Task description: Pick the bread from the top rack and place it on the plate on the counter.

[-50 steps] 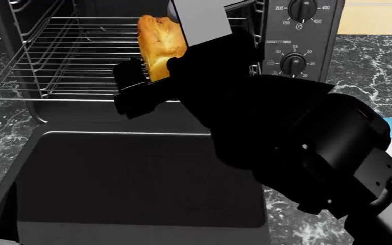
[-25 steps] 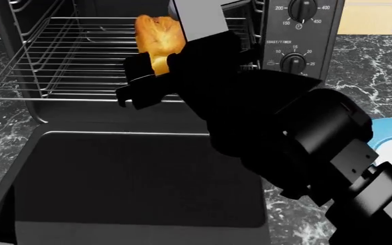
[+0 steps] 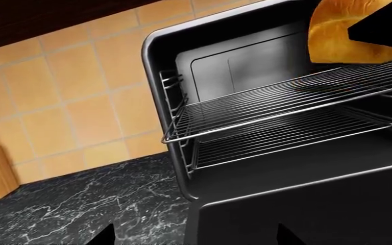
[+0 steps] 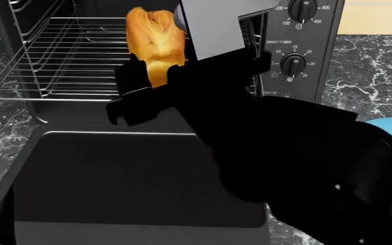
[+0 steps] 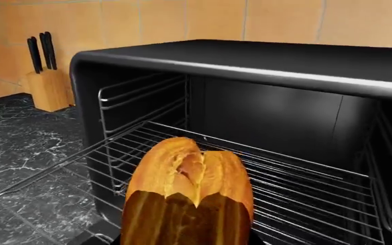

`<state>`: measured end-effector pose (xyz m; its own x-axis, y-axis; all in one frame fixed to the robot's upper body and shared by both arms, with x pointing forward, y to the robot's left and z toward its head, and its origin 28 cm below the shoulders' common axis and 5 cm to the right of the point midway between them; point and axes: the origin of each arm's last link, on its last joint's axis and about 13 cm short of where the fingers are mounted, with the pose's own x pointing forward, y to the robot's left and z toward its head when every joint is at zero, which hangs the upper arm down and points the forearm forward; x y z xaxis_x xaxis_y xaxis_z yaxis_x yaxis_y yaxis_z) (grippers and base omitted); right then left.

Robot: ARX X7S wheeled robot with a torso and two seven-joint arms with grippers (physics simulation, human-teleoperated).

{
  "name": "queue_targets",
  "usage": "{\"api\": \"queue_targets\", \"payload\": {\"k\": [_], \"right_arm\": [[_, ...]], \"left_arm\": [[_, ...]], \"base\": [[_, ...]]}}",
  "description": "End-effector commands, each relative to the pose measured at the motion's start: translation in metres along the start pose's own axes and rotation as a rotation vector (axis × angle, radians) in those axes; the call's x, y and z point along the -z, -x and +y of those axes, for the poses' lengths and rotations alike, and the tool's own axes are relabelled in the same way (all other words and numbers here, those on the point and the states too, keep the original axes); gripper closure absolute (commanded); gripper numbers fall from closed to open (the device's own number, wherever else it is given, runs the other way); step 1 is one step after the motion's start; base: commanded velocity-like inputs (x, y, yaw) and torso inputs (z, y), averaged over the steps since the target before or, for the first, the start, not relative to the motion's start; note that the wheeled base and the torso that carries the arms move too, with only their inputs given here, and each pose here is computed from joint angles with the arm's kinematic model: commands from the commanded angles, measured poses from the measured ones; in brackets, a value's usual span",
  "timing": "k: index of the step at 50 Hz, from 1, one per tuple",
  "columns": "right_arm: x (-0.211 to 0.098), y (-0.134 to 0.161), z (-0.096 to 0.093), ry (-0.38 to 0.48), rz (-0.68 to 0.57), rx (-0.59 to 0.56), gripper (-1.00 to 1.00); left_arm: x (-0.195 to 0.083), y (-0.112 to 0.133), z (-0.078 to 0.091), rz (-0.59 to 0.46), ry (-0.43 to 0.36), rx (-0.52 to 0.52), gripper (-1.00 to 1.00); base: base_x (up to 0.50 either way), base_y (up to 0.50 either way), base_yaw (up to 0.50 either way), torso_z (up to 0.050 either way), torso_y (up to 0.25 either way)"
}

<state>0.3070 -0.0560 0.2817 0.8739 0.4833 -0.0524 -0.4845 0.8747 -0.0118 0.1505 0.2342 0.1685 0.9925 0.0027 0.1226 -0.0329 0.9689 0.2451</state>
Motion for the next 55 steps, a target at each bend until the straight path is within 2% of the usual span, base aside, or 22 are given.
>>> {"api": "queue_targets", "payload": {"k": [1,13,21,27,44,55], "right_arm": [[-0.008,0.055,0.008,0.049,-0.114,0.017,1.0],[-0.006,0.108,0.005,0.07,-0.121,0.103,1.0],[-0.012,0.131,0.009,0.079,-0.132,0.154,1.0],[-0.016,0.147,0.004,0.074,-0.146,0.219,1.0],[-0.012,0.178,-0.044,0.071,-0.107,0.496,1.0],[-0.01,0.189,-0.071,0.023,-0.08,0.623,1.0]], "left_arm": [[0.001,0.002,0.001,0.005,0.0,-0.004,-1.0],[0.001,0.004,0.0,0.0,0.003,0.0,-1.0],[0.002,0.004,-0.001,0.001,0.006,0.0,-1.0],[0.003,0.003,-0.001,0.0,0.008,0.003,-1.0],[0.002,0.002,-0.001,-0.008,0.015,0.004,-1.0],[0.001,0.0,-0.003,-0.011,0.011,0.011,-1.0]], "base": [[0.0,0.0,0.0,0.0,0.0],[0.0,0.0,0.0,0.0,0.0],[0.0,0.0,0.0,0.0,0.0],[0.0,0.0,0.0,0.0,0.0],[0.0,0.0,0.0,0.0,0.0],[0.0,0.0,0.0,0.0,0.0]]}}
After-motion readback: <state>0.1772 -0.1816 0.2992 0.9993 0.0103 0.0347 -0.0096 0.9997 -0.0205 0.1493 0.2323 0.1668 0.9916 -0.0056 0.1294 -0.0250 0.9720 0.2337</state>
